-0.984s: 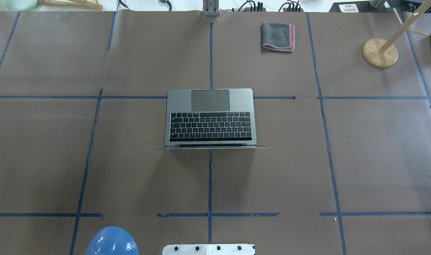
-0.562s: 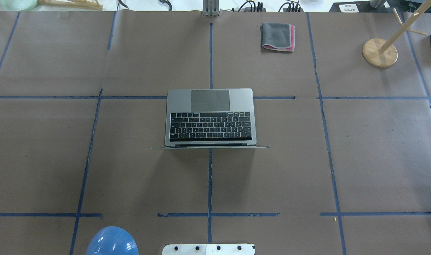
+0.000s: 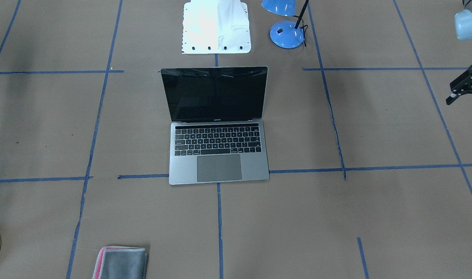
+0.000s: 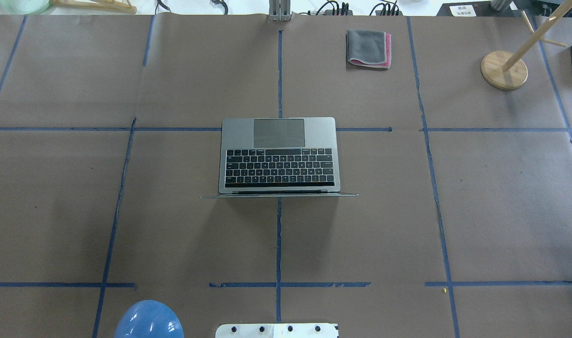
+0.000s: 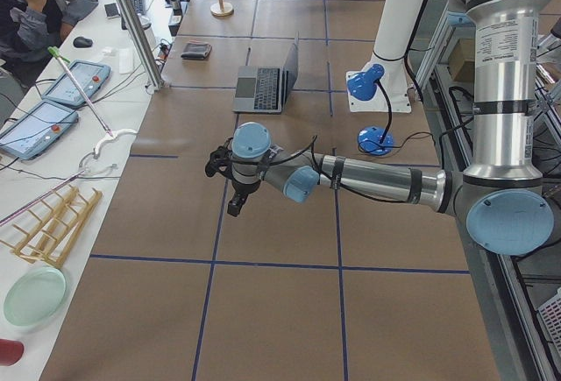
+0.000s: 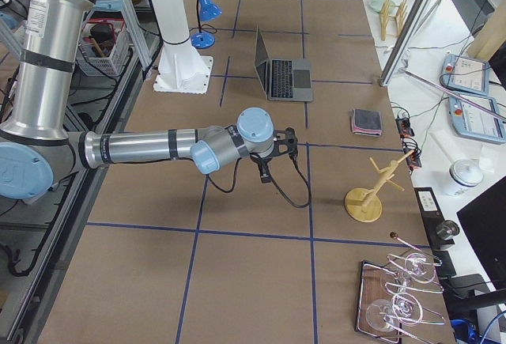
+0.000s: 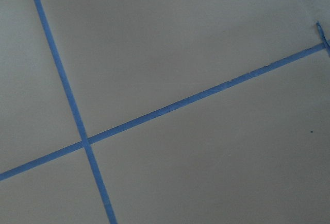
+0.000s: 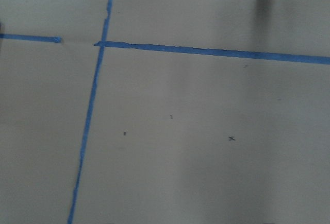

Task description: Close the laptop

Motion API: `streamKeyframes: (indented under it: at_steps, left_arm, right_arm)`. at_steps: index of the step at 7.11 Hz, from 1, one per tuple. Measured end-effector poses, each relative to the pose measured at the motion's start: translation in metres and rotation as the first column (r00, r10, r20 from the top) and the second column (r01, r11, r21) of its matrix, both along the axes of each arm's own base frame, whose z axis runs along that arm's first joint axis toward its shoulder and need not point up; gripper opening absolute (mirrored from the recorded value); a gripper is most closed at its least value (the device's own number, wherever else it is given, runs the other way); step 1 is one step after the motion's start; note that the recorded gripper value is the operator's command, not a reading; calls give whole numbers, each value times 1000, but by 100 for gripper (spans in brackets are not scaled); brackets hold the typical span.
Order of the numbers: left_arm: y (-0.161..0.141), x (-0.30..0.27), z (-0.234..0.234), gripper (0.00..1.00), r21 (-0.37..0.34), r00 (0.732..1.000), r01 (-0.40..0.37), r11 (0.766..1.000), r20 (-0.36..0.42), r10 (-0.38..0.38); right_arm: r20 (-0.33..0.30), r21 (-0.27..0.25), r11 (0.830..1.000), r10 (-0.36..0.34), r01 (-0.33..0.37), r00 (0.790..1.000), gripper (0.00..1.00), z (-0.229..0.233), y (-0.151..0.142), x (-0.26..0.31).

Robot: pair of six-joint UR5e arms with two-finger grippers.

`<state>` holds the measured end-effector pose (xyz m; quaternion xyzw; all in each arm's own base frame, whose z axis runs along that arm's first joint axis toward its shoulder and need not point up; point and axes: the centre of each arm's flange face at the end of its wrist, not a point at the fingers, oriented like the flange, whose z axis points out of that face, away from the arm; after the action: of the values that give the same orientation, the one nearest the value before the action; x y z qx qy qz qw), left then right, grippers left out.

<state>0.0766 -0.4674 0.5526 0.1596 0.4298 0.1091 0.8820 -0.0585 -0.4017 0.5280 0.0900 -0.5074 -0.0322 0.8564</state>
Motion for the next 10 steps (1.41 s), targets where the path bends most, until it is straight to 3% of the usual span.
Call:
streamKeyframes:
  at_steps: [2, 4, 8, 9, 10]
  left_arm:
    - [21, 51, -20, 99, -74, 990, 52, 996, -129, -61]
    - [43, 93, -55, 99, -130, 967, 75, 989, -233, -104]
    - [139, 202, -143, 99, -181, 932, 133, 974, -311, -186]
    - [162, 226, -154, 99, -177, 927, 143, 974, -321, -195]
    - [183, 248, -160, 91, -174, 922, 156, 972, -327, -207]
  right_arm:
    - [85, -40, 996, 82, -78, 993, 99, -34, 17, -76]
    - [139, -68, 992, 118, -109, 983, 99, -71, 41, -133]
    - [192, -96, 983, 173, -156, 966, 99, -131, 125, -235]
    - [201, -88, 981, 188, -173, 961, 93, -140, 151, -254]
    - [211, -67, 977, 213, -203, 954, 62, -147, 175, -273]
